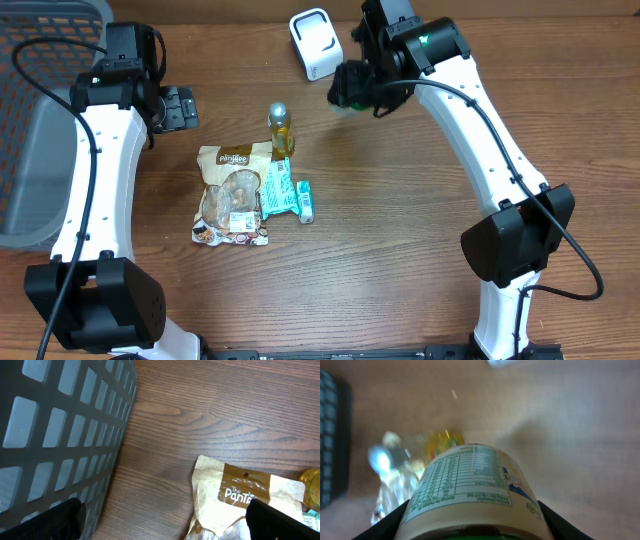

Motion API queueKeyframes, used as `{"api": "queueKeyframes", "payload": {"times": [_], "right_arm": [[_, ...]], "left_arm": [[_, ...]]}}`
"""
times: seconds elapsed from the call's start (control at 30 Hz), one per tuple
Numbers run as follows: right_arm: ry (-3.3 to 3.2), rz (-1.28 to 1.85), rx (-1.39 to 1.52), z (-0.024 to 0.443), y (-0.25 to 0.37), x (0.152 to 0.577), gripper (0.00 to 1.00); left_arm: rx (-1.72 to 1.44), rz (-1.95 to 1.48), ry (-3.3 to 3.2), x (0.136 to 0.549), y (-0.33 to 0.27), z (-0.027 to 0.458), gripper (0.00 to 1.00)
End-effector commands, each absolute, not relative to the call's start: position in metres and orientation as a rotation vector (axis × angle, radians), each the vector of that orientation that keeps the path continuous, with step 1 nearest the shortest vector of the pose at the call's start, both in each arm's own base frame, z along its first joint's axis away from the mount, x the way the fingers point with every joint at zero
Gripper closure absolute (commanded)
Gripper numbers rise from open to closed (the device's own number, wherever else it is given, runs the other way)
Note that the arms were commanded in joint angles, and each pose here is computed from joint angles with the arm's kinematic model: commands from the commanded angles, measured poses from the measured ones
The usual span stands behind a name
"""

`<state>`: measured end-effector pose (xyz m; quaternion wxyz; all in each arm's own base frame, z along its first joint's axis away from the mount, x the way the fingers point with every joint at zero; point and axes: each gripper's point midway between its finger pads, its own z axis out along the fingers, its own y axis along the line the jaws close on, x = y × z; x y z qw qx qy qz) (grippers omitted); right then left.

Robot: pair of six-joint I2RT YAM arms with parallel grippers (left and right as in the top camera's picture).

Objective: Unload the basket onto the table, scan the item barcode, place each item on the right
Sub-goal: 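Carry the jar with the right gripper toward the white scanner, then hold the jar label in front of the white scanner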

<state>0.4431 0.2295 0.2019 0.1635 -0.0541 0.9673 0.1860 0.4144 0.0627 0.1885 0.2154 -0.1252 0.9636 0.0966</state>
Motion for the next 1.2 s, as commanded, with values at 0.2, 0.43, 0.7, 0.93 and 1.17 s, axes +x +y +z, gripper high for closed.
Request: {"api": "queueKeyframes", "payload": {"times": [0.2, 0.43, 0.7, 0.93, 1.17], "right_arm": [[2.387, 0.576, -0.190, 0.261, 0.249, 0.505, 0.76], [2.258, 0.560, -0.172, 0.283, 0.250, 0.527, 0.77], [2.146, 0.567, -0.164, 0.288, 0.256, 0.550, 0.76], [2.119, 0.552, -0.152, 0.264, 0.263, 0.574, 0.76], [2.093, 0.477, -0.224, 0.218, 0.270, 0.603, 0.76]], "left_arm": [[-0.341, 0.269, 2.639, 0.417, 0.067, 0.201, 0.00], [-0.341, 0.269, 2.639, 0.417, 0.067, 0.201, 0.01], [-0.341, 0.269, 2.639, 0.417, 0.067, 0.201, 0.00], [-0.341, 0.269, 2.639, 0.417, 0.067, 0.201, 0.01], [-0.341, 0.269, 2.639, 0.417, 0.067, 0.201, 0.01]]}}
